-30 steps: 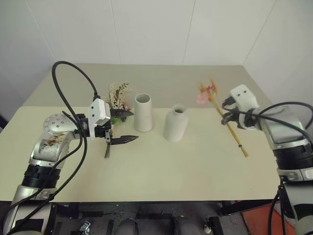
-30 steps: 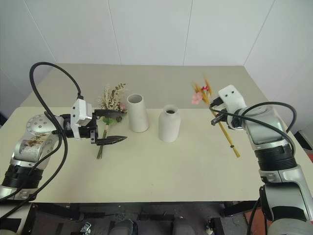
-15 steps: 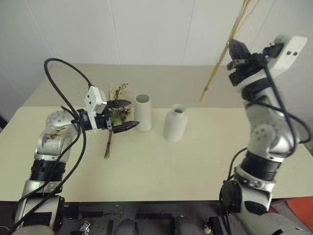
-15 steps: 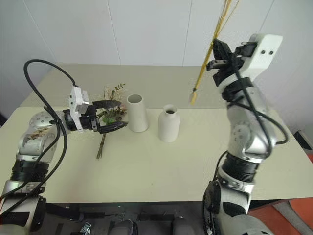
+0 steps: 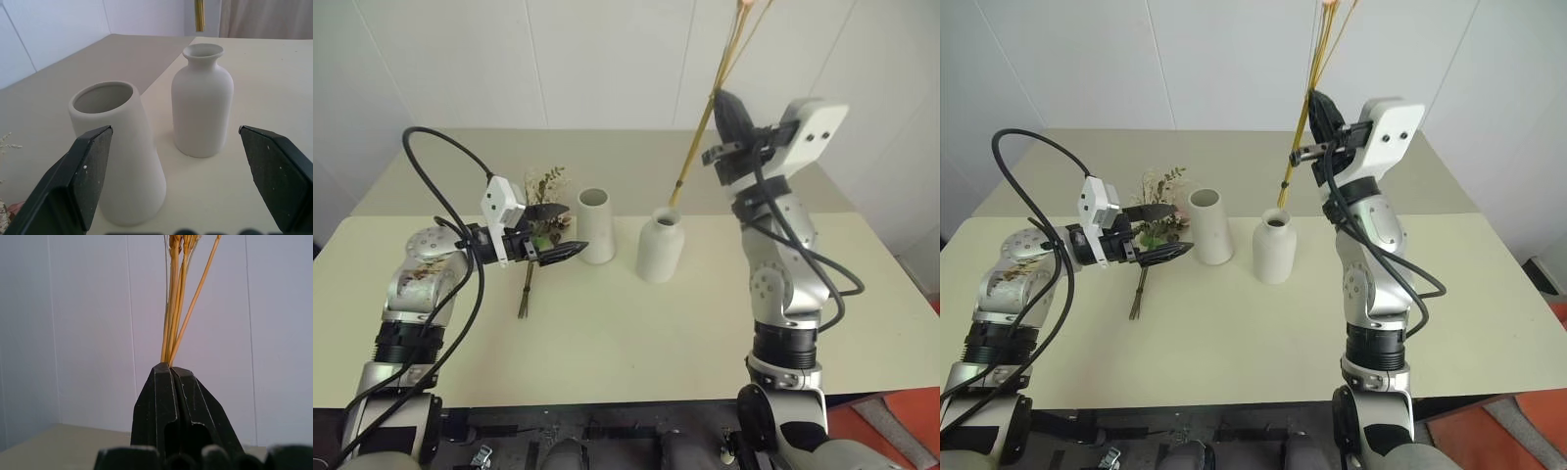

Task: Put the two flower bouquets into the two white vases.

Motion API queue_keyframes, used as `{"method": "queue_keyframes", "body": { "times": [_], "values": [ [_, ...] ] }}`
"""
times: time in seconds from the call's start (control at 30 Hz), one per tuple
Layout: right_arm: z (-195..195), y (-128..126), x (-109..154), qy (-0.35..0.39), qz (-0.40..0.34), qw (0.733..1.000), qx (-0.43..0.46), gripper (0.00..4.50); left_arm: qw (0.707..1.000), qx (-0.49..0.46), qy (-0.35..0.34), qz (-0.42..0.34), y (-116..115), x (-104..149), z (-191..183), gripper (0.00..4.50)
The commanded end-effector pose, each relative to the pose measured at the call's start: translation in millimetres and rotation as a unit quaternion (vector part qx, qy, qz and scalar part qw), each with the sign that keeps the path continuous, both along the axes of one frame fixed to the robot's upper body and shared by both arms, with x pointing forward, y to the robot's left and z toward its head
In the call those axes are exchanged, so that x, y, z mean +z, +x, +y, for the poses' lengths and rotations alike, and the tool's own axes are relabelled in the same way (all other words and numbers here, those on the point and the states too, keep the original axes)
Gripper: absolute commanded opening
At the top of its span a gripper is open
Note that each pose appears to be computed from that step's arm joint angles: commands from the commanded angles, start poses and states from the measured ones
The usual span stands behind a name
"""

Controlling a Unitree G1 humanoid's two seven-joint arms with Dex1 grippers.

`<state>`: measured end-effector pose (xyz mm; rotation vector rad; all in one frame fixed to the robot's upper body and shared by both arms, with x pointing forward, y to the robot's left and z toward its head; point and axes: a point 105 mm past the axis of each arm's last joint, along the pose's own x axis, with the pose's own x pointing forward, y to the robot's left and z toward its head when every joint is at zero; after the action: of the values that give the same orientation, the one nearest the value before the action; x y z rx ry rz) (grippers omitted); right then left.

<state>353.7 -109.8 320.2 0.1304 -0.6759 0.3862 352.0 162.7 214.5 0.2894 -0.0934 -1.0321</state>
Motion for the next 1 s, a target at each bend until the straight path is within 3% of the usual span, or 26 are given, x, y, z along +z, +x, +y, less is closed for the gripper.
{"method": "queue_keyframes", "body": {
  "times": [0.03, 0.7, 0.83, 1.0],
  "values": [
    [1, -15, 13, -0.004, -0.047, 0.999, 0.001, 0.05, 0.999, 0.011, -0.002, -0.032, -4, 18, 5, 4.5],
    [22, -10, -53, -0.028, -0.025, 0.999, -0.012, 0.05, 0.998, 0.019, -0.004, -0.055, -6, 26, 7, 4.5],
    [22, -8, -56, -0.033, -0.021, 0.999, -0.024, 1.0, 0.998, 0.019, -0.006, -0.061, -4, 30, 6, 4.5],
    [20, -15, -59, -0.049, -0.02, 0.998, -0.019, 2.8, 0.998, 0.024, -0.01, -0.063, -1, 31, 7, 4.5]
  ]
}}
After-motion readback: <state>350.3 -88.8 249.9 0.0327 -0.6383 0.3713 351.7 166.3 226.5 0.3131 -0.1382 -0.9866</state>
